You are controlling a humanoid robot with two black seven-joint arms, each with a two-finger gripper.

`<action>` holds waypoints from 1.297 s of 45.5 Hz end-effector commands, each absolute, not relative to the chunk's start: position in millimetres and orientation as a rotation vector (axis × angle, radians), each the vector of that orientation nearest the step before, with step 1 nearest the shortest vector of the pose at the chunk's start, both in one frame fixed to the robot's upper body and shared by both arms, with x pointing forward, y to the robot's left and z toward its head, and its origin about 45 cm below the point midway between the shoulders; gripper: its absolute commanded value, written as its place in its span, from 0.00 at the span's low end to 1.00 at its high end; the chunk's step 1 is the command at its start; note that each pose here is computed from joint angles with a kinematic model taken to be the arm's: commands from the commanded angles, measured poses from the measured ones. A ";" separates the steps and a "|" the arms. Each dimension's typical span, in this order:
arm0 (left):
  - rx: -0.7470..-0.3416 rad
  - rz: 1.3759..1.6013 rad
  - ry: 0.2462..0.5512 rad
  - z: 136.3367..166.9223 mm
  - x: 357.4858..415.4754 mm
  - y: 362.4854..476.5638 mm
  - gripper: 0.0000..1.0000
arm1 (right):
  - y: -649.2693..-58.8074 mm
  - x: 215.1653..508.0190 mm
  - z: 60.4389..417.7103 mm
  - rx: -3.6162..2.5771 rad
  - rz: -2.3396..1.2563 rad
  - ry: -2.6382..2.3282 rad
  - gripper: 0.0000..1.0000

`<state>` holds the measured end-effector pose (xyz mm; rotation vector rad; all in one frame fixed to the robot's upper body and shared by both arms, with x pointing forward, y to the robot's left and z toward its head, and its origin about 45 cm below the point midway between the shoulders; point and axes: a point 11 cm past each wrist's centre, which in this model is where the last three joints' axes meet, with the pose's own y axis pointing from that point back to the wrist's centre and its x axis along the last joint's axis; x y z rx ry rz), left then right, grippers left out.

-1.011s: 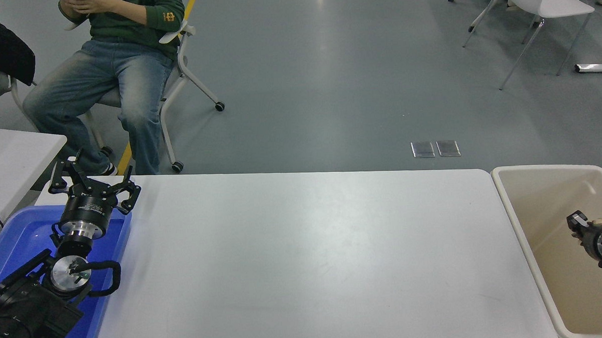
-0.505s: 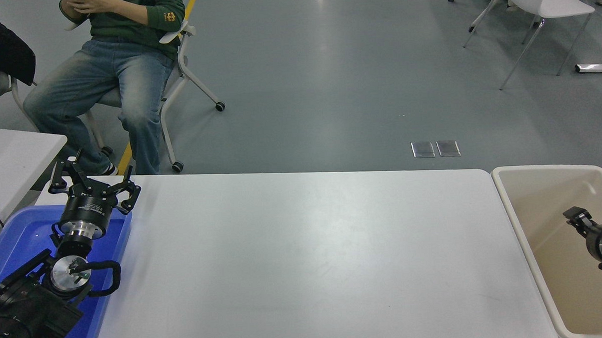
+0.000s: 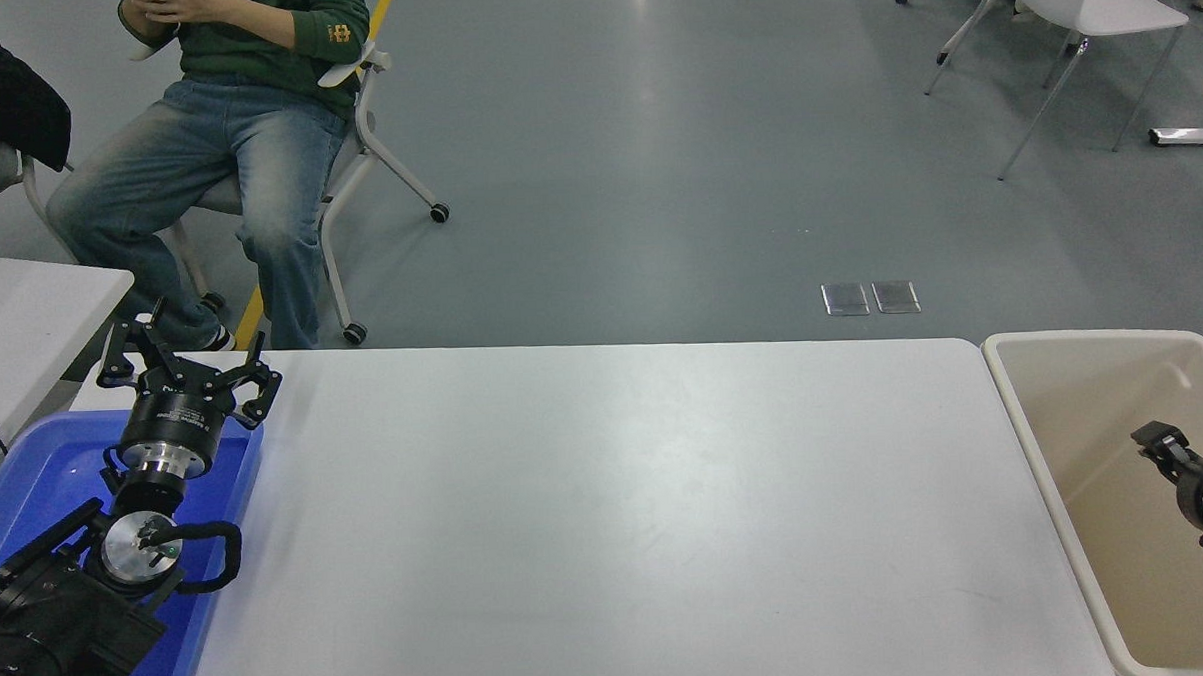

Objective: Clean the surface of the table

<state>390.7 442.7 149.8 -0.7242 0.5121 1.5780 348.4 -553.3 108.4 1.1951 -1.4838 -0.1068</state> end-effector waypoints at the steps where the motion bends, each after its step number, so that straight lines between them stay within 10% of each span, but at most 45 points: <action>1: -0.725 1.578 0.511 150.1 390.9 442.8 1.00 | -554.0 357.5 119.2 1.199 -0.090 -1.507 1.00; 34: -0.725 1.578 0.511 150.1 390.9 442.8 1.00 | -567.4 376.3 157.8 1.275 -0.205 -1.819 1.00; 59: -0.725 1.578 0.511 150.1 390.9 442.8 1.00 | -467.8 432.3 191.0 1.902 -0.565 -2.180 1.00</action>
